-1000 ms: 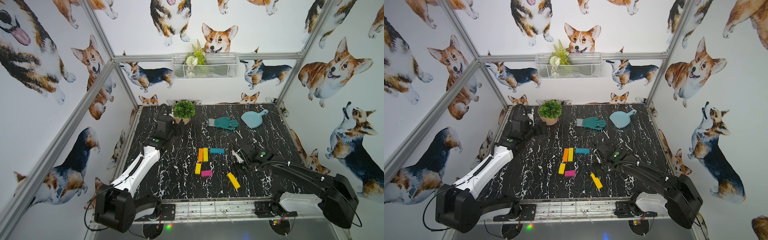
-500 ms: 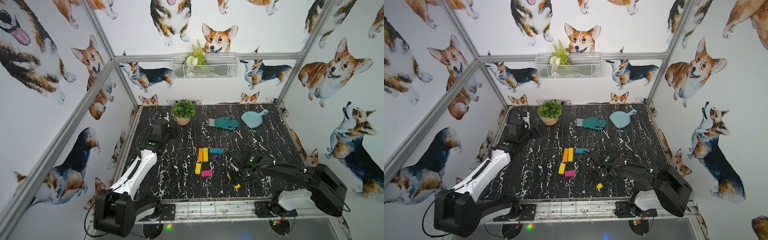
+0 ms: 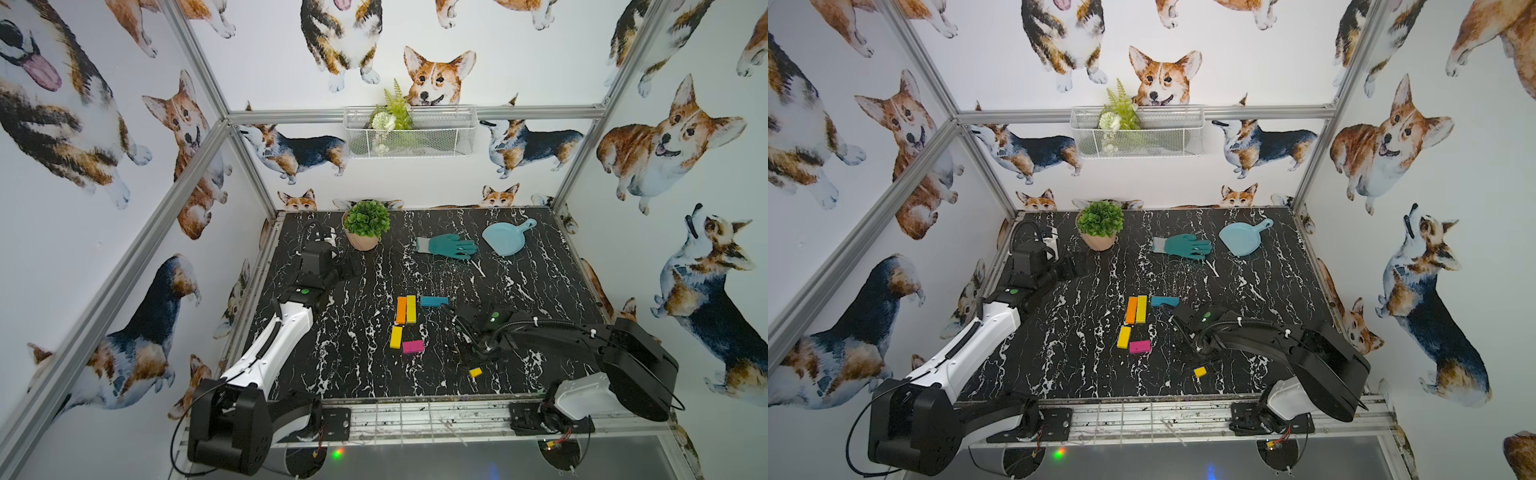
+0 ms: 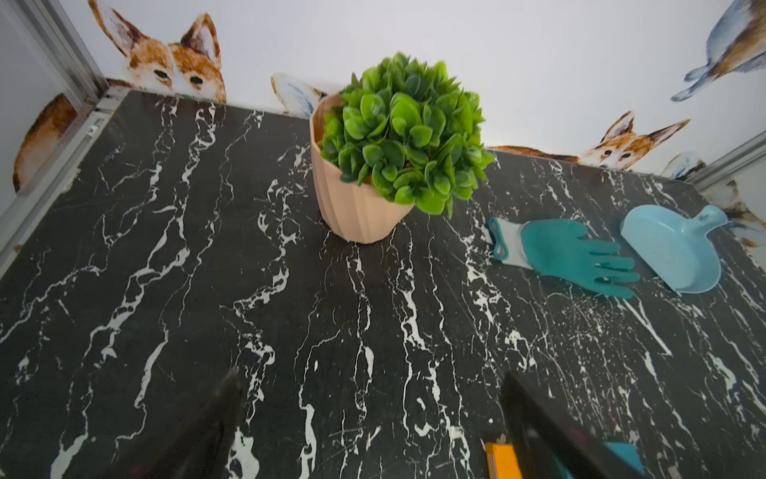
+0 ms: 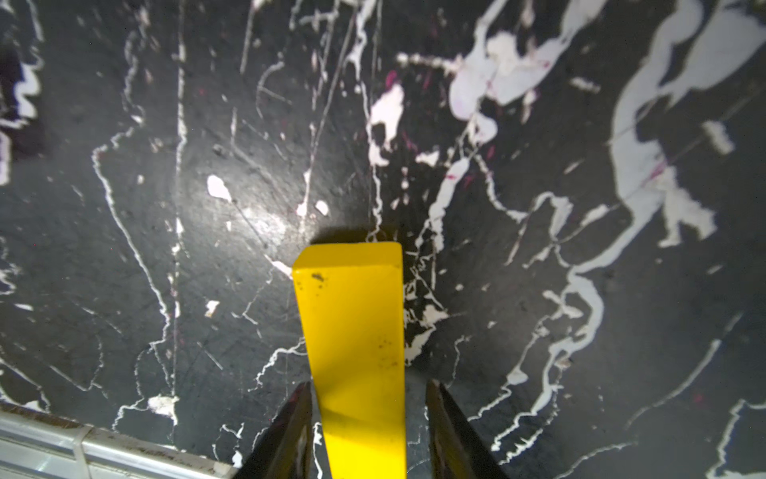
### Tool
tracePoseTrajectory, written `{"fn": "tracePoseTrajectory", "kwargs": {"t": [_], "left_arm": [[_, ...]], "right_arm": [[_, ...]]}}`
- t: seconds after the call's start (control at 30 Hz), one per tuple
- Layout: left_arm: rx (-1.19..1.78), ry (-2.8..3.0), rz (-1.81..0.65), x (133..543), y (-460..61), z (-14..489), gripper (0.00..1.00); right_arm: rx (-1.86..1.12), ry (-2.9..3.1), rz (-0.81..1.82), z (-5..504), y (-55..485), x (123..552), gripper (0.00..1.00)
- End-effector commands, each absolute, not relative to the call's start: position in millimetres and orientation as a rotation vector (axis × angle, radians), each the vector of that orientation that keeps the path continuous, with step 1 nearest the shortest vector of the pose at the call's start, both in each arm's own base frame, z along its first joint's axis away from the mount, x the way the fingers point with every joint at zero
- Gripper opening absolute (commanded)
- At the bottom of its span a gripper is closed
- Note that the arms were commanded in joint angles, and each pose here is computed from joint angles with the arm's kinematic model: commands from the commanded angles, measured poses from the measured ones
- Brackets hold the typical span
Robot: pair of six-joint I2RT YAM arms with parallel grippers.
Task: Assemble the letter p with building blocks
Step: Pick up the building block from the center of the board.
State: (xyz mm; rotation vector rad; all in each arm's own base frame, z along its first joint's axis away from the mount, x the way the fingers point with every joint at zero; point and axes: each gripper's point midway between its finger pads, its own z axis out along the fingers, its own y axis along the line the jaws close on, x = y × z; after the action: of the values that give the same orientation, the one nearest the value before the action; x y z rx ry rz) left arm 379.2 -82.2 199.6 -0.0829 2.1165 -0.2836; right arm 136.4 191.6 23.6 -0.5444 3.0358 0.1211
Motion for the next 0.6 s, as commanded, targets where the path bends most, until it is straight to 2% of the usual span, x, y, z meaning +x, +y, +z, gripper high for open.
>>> {"fn": "tracePoseTrajectory", "kwargs": {"t": [0.0, 0.13, 0.33, 0.47, 0.57], "left_arm": [[-0.093, 2.103, -0.295, 381.3, -82.0, 200.8, 1.0], [-0.094, 2.104, -0.289, 381.3, -80.9, 200.3, 1.0], [-0.089, 2.11, -0.283, 380.7, -80.5, 197.9, 1.0], [-0.076, 2.11, -0.29, 380.9, -82.4, 198.2, 1.0], [-0.018, 2.1, -0.338, 381.1, -92.3, 199.3, 1.0]], "right_arm": [[-0.521, 3.044, 0.067, 25.0, 189.8, 139.3, 0.43], [-0.52, 3.04, 0.065, 28.3, 195.5, 144.2, 0.34], [-0.506, 3.019, 0.064, 33.2, 202.4, 152.7, 0.26], [-0.471, 2.973, 0.034, 44.2, 200.7, 166.6, 0.24], [-0.376, 2.941, 0.106, 60.9, 200.0, 188.3, 0.24]]}}
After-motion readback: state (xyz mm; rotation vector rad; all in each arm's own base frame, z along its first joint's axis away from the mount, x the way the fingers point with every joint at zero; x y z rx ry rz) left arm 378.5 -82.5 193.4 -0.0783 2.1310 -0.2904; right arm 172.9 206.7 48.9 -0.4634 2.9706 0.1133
